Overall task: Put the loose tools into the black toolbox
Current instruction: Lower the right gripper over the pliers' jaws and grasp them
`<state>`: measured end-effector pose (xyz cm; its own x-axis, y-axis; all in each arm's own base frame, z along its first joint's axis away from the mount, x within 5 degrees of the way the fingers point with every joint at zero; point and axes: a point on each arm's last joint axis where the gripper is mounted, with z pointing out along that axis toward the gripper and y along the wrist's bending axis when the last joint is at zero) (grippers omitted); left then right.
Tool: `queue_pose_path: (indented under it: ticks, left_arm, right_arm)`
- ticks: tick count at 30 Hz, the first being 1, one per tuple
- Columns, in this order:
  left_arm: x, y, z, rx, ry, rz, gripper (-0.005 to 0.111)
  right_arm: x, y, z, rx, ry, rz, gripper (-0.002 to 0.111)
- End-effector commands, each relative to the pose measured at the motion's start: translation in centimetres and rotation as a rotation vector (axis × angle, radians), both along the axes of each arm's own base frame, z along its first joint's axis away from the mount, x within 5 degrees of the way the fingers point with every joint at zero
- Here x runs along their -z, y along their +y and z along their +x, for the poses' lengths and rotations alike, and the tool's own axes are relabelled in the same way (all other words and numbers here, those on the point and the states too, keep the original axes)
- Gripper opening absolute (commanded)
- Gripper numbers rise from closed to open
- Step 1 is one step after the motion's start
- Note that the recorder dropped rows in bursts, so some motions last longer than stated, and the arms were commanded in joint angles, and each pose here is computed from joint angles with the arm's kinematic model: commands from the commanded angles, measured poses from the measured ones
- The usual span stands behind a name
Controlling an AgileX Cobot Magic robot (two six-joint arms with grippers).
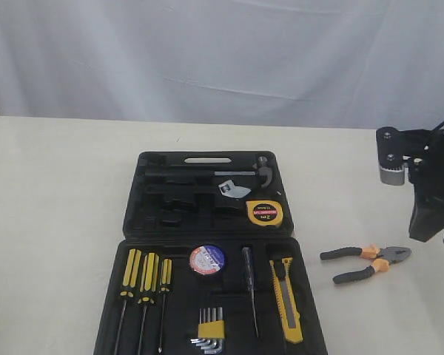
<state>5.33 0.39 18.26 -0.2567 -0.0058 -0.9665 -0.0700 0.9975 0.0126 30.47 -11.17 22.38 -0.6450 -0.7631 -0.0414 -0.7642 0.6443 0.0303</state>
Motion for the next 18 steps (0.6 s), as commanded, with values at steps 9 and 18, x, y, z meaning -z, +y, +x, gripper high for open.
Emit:
queue_pose_path:
  ticks: [9, 18]
  left_arm:
    - [0.0, 0.0, 0.0, 0.003, -0.005, -0.005, 0.0]
    - [0.0, 0.0, 0.0, 0.003, -0.005, -0.005, 0.0]
  right_arm:
    - [0.3, -1.2, 0.4, -0.157, -0.018, -0.107, -0.001]
    - [4.4, -1.9, 1.8, -0.328, 0.036, -0.096, 0.0]
